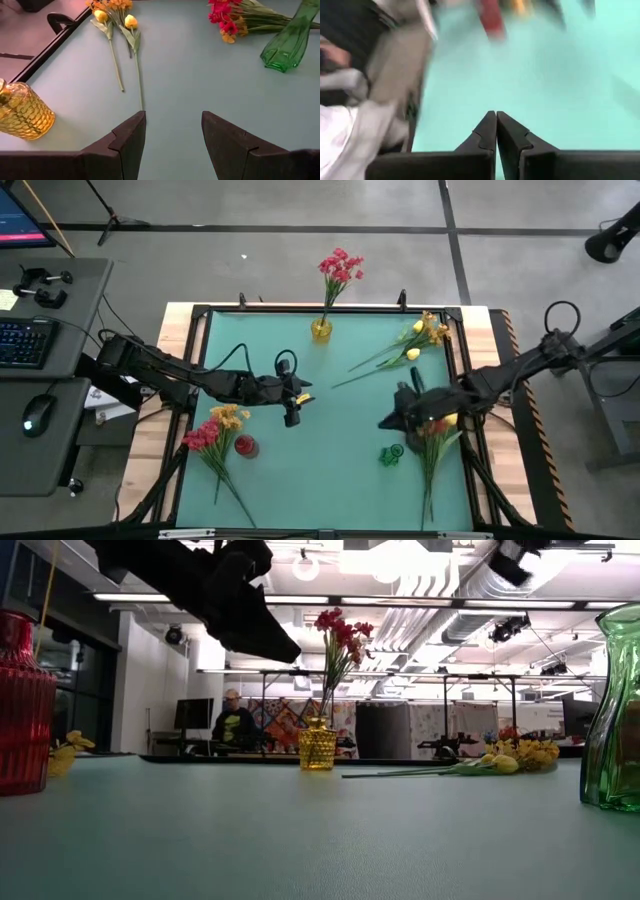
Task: Sort flowers into vase by color
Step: Put the right red flowers into the yellow vase
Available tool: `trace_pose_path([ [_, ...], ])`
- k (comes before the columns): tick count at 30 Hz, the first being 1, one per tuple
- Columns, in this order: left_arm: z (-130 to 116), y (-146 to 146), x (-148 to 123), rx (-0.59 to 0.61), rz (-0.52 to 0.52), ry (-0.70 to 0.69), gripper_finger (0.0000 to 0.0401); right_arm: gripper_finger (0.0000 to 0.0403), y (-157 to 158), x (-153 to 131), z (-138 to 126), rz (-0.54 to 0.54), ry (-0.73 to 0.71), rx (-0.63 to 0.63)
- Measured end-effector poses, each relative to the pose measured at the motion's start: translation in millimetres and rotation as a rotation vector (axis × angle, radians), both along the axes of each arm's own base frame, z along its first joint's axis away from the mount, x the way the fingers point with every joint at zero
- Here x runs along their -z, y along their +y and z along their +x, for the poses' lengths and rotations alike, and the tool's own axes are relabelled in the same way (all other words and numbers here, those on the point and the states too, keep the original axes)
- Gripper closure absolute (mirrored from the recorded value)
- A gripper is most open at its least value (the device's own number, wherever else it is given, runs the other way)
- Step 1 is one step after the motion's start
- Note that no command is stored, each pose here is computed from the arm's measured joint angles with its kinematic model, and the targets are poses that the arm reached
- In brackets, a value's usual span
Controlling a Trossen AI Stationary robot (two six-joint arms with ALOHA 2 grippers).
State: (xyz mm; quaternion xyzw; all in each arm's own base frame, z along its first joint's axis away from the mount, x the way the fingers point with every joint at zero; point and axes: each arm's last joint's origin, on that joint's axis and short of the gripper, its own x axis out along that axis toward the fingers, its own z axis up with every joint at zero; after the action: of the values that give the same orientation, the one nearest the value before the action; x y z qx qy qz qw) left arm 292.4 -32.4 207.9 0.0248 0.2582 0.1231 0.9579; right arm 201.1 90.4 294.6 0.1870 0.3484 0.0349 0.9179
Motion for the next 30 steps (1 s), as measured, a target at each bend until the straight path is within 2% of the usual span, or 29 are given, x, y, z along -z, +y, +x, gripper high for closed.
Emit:
trace_pose_path([
  [5, -0.3, 1.2, -0.2, -0.036, 0.023, -0.002, 0.0219, 0.0399, 23.0, -8.1, -22.7, 0.087, 0.463, 0.203],
  [10, -0.5, 1.8, -0.1, -0.058, 0.031, -0.003, 0.0219, 0.0360, 45.6, -4.2, -52.4, 0.041, 0.719, 0.440],
  [14, -1.3, 2.0, 1.0, -0.063, 0.025, 0.010, 0.0219, 0.0301, 63.1, 21.9, -63.8, 0.079, 0.829, 0.611],
  [21, -2.2, 1.6, 2.3, -0.097, -0.031, 0.006, 0.0219, 0.0200, 83.8, 75.7, -59.7, 0.220, 0.960, 0.704],
  [25, -3.0, -2.3, 2.5, -0.105, -0.036, 0.003, 0.0219, 0.0172, 81.9, 98.2, -59.4, 0.250, 0.933, 0.841],
  [30, -3.9, -6.8, 1.7, -0.121, 0.009, -0.003, 0.0219, 0.0167, 77.2, 122.0, -62.6, 0.303, 0.911, 0.923],
])
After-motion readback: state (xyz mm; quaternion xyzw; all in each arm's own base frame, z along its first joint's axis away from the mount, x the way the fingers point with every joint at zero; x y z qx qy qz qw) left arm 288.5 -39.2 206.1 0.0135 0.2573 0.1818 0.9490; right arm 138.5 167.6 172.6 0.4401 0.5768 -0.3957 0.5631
